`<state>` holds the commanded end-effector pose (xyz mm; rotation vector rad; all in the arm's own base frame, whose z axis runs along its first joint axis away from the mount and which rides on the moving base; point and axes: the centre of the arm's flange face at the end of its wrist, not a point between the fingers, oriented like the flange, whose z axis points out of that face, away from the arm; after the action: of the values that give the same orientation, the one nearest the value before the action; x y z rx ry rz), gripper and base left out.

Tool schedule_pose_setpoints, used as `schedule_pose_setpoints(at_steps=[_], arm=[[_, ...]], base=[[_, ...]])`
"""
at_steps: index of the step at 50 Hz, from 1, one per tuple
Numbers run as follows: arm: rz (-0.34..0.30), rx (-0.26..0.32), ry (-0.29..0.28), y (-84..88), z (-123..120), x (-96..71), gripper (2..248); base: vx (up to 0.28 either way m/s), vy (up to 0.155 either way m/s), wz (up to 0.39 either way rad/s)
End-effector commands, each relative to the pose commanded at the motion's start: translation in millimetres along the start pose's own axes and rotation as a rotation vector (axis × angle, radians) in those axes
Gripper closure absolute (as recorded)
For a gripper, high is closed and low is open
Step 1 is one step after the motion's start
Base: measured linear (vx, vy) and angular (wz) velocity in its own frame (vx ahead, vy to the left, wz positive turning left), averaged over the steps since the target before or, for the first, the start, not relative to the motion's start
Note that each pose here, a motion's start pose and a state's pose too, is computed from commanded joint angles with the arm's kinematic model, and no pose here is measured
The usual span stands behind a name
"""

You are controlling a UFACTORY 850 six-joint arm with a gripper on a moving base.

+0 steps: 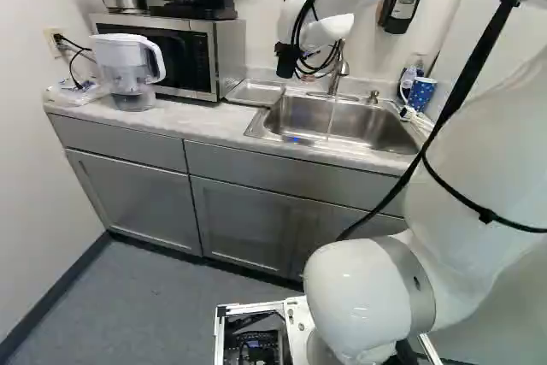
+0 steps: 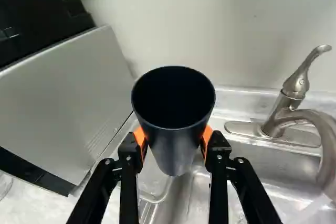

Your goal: Rinse the cup and place it in the tray

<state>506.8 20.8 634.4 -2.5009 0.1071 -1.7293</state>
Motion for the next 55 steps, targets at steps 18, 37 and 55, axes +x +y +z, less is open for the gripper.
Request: schedule_pose_setpoints(at_steps=[18,37,55], arm=[[-0.026,0.04,-0.001,-23.1,29,8.4,129],[-0.065,0.079,-0.001,-44.7,69,6.5,129],[-0.094,0.098,-0.009,-54.2,102,-3.6,129]], base=[[0.0,0.0,0.0],[0.0,0.0,0.0],[0.0,0.0,0.0]])
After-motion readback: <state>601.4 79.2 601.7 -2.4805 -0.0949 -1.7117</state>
